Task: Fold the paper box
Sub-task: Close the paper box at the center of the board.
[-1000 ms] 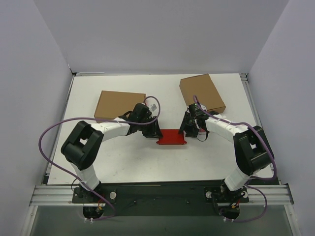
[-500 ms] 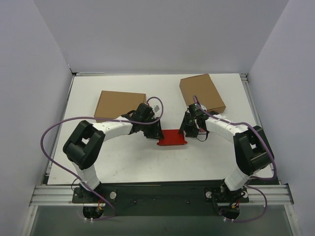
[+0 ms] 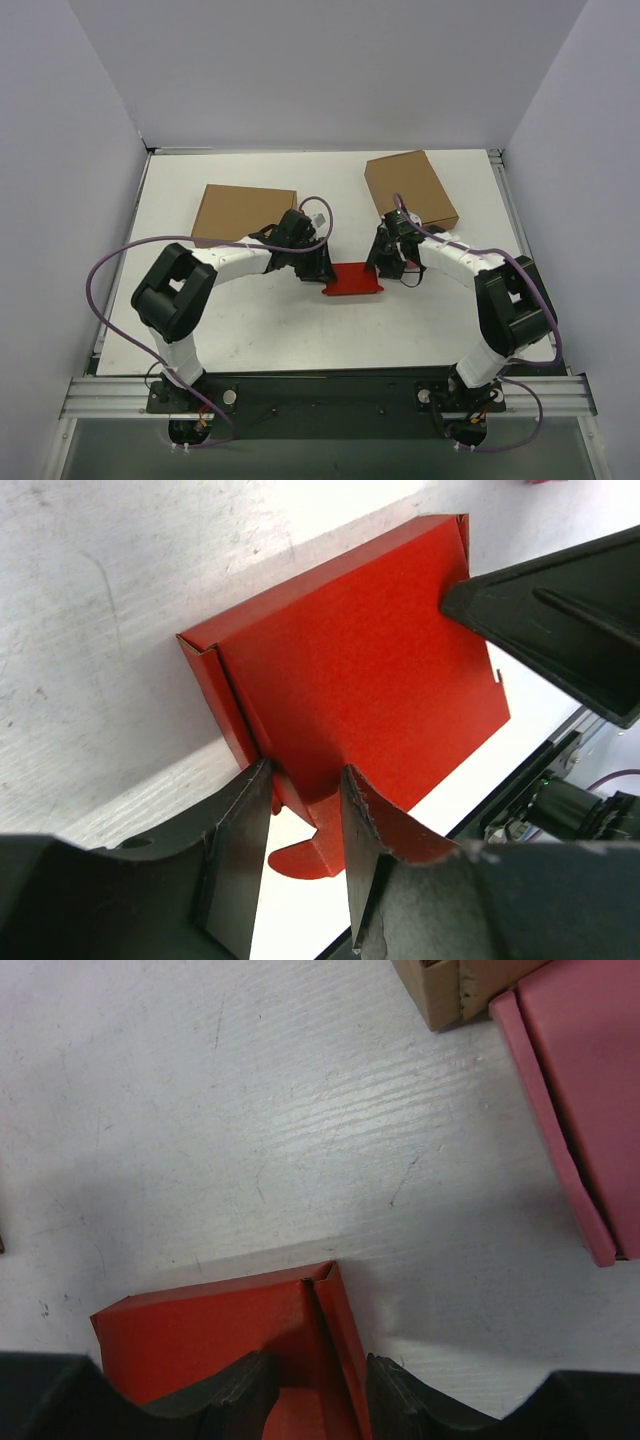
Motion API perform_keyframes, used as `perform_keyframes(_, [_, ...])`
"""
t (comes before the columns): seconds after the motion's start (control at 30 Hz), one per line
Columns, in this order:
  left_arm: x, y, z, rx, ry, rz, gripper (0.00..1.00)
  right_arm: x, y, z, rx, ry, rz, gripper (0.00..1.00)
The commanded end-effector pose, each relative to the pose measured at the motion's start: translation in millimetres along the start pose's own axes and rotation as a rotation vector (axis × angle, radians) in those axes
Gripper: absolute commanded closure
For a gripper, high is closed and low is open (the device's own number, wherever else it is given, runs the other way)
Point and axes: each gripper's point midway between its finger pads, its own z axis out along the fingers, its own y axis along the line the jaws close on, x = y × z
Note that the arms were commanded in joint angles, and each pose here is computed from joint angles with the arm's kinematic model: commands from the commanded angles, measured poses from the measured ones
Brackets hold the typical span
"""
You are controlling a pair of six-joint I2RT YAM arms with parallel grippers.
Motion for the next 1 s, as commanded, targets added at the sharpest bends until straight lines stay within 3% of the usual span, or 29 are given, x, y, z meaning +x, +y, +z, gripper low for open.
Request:
perform_keyframes(0.0, [-3,-11,15,0.068,-0.022,-0.024,0.57,6,-9,-4,0.035,0.015,0.002,0.58])
perform_keyframes(0.5, [-25,-56,16,0.320,-0.116,-0.028,0.62,7,-4,-2,0.017,0.024,0.033,0.66])
perform_keyframes(0.77, [-27,-50,18,0.287,-0.122,-0.025,0.64,6,-4,-2,0.018,0.021,0.034,0.66])
perform_keyframes(0.97, [-21,-18,22,0.097,-0.084,0.016,0.72,4,-6,-2,0.023,0.018,0.040,0.66])
